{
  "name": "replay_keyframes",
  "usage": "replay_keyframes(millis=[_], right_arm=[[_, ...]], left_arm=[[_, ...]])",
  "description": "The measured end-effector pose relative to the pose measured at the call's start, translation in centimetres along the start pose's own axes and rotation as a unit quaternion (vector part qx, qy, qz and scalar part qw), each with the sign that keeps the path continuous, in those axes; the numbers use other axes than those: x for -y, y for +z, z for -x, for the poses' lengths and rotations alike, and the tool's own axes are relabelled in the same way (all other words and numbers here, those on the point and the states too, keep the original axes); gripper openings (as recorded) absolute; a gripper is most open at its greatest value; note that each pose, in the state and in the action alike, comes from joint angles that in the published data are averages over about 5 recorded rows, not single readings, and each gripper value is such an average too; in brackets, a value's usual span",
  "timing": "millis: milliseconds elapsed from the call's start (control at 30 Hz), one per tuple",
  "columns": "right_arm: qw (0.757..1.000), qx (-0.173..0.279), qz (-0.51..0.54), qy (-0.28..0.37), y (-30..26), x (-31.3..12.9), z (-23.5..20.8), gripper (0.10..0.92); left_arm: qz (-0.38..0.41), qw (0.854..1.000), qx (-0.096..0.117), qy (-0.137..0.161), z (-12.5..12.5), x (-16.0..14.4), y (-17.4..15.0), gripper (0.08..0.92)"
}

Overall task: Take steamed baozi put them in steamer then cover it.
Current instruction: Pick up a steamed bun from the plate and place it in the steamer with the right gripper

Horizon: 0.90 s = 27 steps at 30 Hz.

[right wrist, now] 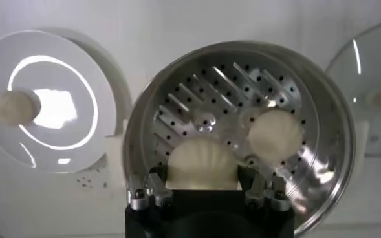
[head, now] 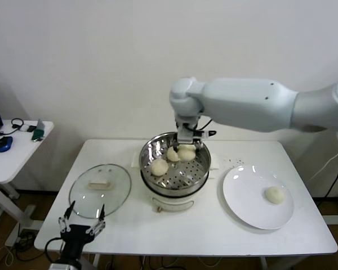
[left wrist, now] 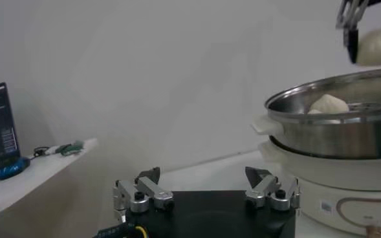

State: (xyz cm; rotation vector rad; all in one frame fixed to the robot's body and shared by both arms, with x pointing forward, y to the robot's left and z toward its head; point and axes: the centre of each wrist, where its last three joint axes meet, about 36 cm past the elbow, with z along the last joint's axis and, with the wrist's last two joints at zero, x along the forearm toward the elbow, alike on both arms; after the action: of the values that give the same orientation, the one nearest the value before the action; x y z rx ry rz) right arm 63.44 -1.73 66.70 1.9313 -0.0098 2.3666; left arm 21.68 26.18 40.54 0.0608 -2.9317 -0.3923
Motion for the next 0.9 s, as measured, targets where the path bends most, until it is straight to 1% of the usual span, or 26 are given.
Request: replay_keyframes(millis=[233, 567, 767, 900], right_arm=[[0.999, 0.02, -0.039, -0.004, -1.9, 2.2, 3.4, 0.718], [0.997, 0.041, -0.059, -0.01, -3.4, 3.0, 6.0, 0.735], [0.997, 0.044, -0.058, -0.011, -3.7, 3.0, 6.5, 0.813], [0.997, 0.043, -0.058, -0.008, -3.6, 2.9, 6.3, 0.822]], left_arm=[[0.001, 1.0, -0.005, -0.001, 0.0, -0.1, 0.3, 0.823], [0.0, 1.0, -0.012, 0.0, 0.0, -0.1, 0.8, 0.823], [-0.001, 1.0, -0.014, -0.001, -0.1, 0.0, 0.8, 0.823], [-0.002, 1.0, -0.014, -0.002, -0.1, 0.0, 0.7, 0.823]])
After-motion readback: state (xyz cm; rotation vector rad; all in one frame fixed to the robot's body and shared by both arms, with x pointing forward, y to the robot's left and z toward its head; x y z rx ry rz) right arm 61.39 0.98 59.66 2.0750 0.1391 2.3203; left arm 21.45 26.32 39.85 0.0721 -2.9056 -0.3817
